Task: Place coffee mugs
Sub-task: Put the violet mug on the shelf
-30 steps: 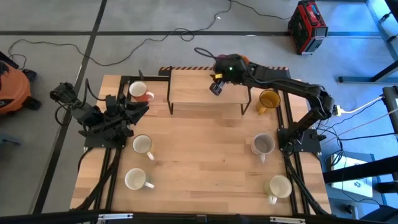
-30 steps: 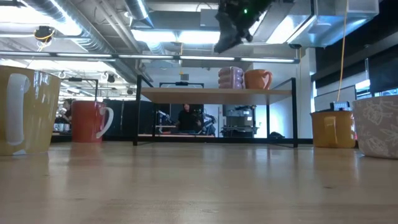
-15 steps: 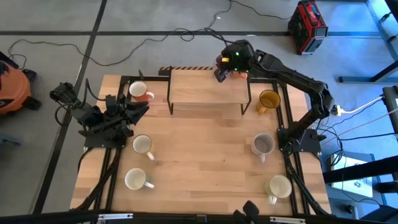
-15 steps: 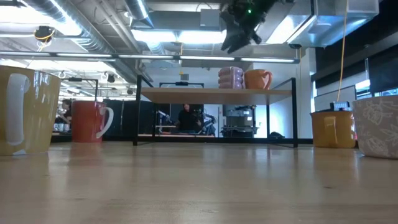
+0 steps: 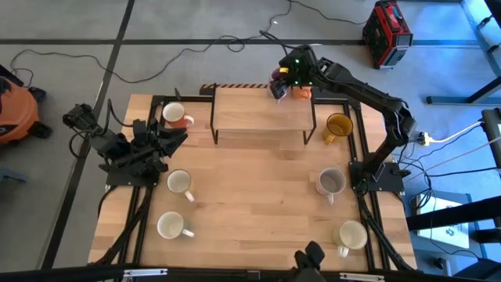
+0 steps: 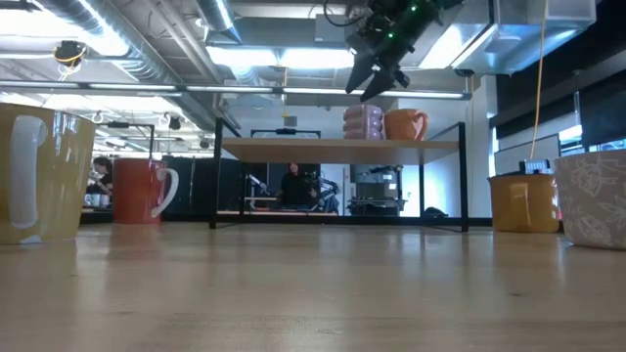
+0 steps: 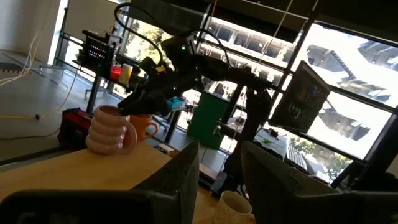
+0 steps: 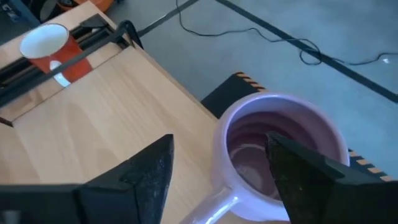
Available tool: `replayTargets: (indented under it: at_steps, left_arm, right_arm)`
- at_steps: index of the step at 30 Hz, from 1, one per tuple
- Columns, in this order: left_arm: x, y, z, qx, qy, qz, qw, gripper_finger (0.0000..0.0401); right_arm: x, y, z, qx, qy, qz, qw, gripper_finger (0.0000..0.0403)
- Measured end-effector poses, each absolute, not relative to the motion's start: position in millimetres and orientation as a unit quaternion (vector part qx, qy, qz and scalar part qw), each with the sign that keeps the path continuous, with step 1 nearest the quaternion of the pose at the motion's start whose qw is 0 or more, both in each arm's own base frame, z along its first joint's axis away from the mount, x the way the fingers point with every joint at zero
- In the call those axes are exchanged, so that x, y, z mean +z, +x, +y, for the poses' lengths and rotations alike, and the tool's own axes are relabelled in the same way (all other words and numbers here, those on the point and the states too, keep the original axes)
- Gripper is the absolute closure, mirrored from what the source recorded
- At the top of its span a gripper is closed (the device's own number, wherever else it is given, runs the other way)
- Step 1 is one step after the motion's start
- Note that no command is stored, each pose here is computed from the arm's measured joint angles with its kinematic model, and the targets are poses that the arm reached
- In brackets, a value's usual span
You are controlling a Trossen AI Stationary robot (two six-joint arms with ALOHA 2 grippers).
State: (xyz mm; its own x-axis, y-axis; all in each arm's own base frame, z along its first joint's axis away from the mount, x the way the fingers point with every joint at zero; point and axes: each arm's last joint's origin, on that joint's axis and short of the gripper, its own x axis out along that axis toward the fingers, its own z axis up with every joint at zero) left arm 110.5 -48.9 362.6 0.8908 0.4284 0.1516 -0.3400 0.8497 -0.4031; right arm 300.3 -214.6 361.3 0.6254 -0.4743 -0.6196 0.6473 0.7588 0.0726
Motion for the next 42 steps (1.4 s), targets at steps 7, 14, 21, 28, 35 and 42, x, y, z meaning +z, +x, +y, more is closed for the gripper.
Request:
replayTargets:
  at_steps: [7, 14, 21, 28, 35, 42]
  left_arm:
    - [363, 111, -49, 0.202, -0.186, -0.119, 0.954, 0.0287]
    - [363, 110, -49, 0.202, -0.186, -0.119, 0.954, 0.0287]
    - [363, 111, -49, 0.201, -0.186, -0.119, 0.954, 0.0287]
    - [363, 110, -49, 0.201, -0.186, -0.119, 0.954, 0.0287]
    - [363, 111, -49, 0.201, -0.186, -0.119, 0.954, 0.0287]
    - [363, 110, -49, 0.201, -0.188, -0.119, 0.954, 0.0287]
  right_arm:
    - [352, 304, -219, -0.322, 0.121, 0.319, 0.883, 0.0179]
    - [341, 311, -222, -0.317, 0.118, 0.339, 0.878, 0.0192]
    - [339, 309, -221, -0.314, 0.119, 0.356, 0.872, 0.0216]
    - [336, 307, -218, -0.301, 0.121, 0.379, 0.867, 0.025]
    - [335, 307, -218, -0.299, 0.121, 0.381, 0.867, 0.0297]
    - [334, 306, -218, -0.296, 0.113, 0.386, 0.866, 0.0379]
